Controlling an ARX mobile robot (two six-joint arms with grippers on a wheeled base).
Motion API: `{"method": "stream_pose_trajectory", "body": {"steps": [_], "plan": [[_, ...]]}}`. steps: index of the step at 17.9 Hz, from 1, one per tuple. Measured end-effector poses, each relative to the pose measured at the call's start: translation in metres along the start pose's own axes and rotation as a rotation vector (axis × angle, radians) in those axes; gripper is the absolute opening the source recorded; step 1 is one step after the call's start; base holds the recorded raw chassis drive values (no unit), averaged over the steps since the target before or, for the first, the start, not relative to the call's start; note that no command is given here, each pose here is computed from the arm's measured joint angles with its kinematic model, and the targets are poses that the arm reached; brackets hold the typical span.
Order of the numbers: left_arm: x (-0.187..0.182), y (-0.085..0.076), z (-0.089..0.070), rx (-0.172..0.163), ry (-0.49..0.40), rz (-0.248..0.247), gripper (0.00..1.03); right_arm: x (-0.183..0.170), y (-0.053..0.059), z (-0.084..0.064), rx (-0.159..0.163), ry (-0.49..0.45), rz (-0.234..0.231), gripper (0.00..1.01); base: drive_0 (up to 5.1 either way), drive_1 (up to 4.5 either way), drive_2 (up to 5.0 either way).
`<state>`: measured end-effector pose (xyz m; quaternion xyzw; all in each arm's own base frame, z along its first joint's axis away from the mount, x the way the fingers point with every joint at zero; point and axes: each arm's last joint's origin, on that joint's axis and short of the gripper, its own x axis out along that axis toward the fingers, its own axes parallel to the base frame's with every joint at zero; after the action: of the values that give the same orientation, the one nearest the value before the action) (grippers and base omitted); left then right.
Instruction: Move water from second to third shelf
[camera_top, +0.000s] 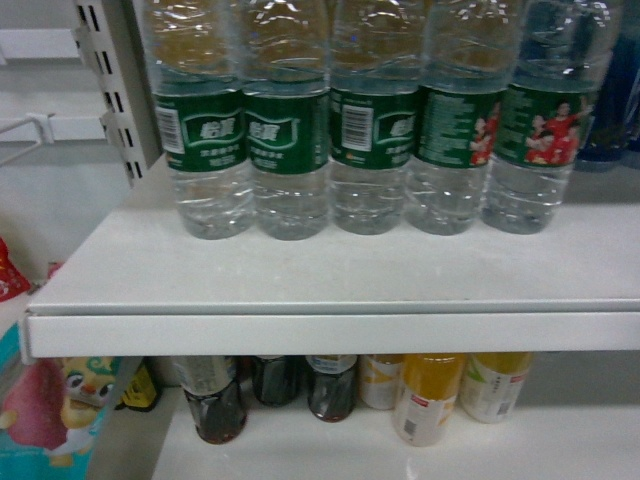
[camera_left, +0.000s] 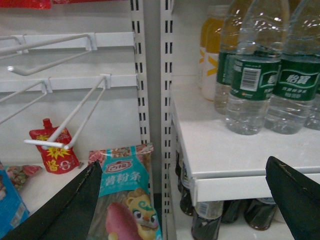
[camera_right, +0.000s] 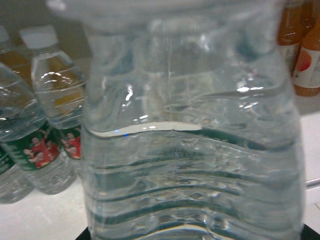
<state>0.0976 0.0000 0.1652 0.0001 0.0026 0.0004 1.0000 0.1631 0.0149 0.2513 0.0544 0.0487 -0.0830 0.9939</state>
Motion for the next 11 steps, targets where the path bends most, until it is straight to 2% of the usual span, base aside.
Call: {"method": "stream_pose_trajectory", "body": {"steps": [9, 11], "plan": [[0.0000, 0.0002, -0.0001, 0.000, 0.001, 0.005, 0.98, 0.0004, 0.0001, -0.0009, -0.003, 0.009, 0.001, 0.43, -4.4, 2.18, 2.2], [0.0000, 0.0001, 0.0001, 0.000, -0.001, 0.004, 0.98, -0.0004, 0.0017, 0.0003, 0.004, -0.002, 0.027, 0.43, -1.9, 0.95, 1.0]]}}
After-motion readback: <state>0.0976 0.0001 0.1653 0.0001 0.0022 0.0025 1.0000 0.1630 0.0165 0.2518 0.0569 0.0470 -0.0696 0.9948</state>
